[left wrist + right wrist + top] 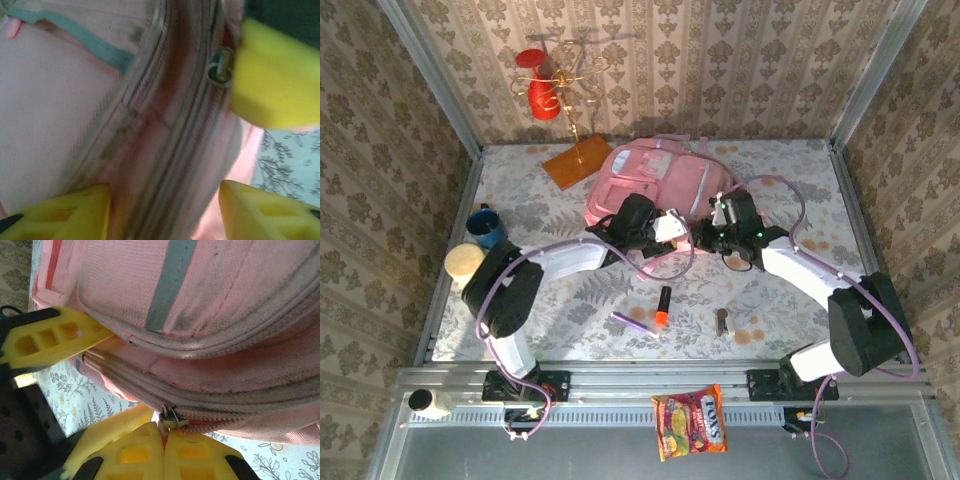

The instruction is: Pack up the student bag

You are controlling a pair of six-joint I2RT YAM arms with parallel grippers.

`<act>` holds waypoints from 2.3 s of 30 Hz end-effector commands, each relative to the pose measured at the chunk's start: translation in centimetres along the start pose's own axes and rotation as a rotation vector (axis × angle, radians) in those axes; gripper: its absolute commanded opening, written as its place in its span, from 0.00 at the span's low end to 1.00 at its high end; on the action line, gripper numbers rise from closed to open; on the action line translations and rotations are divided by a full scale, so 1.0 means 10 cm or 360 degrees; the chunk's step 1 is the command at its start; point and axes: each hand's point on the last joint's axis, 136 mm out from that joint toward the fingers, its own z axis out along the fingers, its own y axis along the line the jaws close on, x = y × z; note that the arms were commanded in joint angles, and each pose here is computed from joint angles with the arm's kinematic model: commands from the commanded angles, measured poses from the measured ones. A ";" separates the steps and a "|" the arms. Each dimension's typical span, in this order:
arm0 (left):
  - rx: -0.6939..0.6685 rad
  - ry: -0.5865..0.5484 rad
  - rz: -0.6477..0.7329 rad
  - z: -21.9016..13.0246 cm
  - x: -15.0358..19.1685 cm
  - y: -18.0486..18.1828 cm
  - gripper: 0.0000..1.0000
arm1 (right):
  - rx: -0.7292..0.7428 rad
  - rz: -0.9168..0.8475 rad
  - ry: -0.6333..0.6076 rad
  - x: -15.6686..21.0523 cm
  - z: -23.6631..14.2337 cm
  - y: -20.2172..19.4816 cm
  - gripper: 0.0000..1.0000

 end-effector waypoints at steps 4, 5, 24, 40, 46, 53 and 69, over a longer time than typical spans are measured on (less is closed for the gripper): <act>-0.0013 0.0021 0.0083 0.06 0.05 0.07 0.20 | 0.0013 -0.0043 -0.0052 -0.01 -0.18 0.06 0.00; -0.0010 0.0006 0.0071 0.02 0.07 0.08 0.10 | 0.0150 -0.0056 -0.0050 0.01 -0.19 -0.11 0.00; -0.0137 -0.0149 0.0082 -0.63 0.39 0.36 0.00 | 0.0988 -0.0093 -0.0149 -0.26 -0.58 -1.35 0.00; -0.0131 -0.0162 0.0038 -0.42 0.40 0.31 0.00 | 0.0145 0.0060 -0.0191 -0.30 -0.64 -0.36 0.00; -0.0091 -0.0237 0.0018 -0.48 0.26 0.26 0.00 | 0.0332 -0.0394 -0.0144 0.03 -0.39 -0.20 0.24; -0.0086 -0.0237 0.0029 -0.48 0.19 0.26 0.00 | 0.0288 -0.0537 -0.0111 0.23 -0.03 0.04 0.45; -0.0084 -0.0213 0.0057 -0.48 0.18 0.24 0.00 | 0.0730 -0.0615 -0.0199 -0.01 0.25 -0.02 0.38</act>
